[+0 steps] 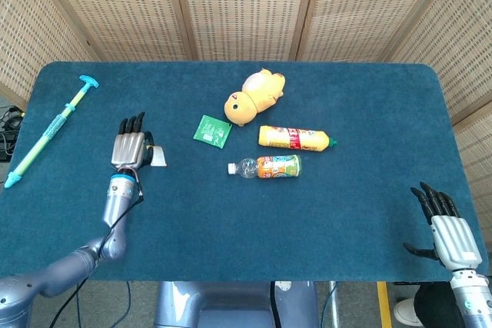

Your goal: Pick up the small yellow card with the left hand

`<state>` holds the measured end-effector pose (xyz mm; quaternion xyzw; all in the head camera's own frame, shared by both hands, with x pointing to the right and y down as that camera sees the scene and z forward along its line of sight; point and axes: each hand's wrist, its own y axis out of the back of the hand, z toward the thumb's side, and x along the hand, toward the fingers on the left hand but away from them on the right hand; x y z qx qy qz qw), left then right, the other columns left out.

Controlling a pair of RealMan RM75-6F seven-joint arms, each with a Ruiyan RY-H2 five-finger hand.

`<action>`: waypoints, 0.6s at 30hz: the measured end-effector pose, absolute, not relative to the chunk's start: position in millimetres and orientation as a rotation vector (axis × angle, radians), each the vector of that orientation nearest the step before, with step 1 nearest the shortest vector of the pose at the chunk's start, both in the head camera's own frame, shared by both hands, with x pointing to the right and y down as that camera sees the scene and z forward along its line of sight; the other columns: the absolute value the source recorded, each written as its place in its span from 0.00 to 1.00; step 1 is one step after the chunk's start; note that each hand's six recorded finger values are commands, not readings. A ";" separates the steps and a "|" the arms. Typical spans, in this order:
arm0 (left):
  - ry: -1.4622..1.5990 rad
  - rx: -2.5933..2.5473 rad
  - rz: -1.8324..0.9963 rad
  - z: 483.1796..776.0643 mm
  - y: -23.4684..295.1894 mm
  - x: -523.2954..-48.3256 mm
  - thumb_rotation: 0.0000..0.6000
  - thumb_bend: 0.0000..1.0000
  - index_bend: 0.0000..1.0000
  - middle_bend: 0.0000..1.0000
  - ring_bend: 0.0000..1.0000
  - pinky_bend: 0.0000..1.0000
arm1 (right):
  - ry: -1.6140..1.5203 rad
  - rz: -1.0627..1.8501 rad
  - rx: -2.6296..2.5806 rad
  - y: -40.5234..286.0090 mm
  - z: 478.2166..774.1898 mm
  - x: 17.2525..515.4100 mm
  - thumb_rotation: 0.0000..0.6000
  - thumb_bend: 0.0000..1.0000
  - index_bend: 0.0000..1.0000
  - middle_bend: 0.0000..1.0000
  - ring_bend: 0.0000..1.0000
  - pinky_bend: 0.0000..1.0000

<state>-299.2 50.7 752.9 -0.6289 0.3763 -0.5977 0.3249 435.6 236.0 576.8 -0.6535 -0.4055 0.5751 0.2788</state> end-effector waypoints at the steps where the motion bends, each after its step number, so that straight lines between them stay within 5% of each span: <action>1: 1.002 -1.639 -1.564 749.5 44.9 -302.0 1.00 0.48 0.71 0.00 0.00 0.00 | -1.088 1.543 -1.753 235.9 576.9 435.7 1.00 0.00 0.00 0.00 0.00 0.00; 9: 1.174 -1.742 -1.505 726.9 31.5 -305.8 1.00 0.48 0.70 0.00 0.00 0.00 | -1.093 1.526 -1.755 236.4 573.6 433.9 1.00 0.00 0.00 0.00 0.00 0.00; 18: 1.395 -2.292 -1.317 688.9 69.7 -274.8 1.00 0.48 0.68 0.00 0.00 0.00 | -1.092 1.512 -1.755 238.2 570.2 431.3 1.00 0.00 0.00 0.00 0.00 0.00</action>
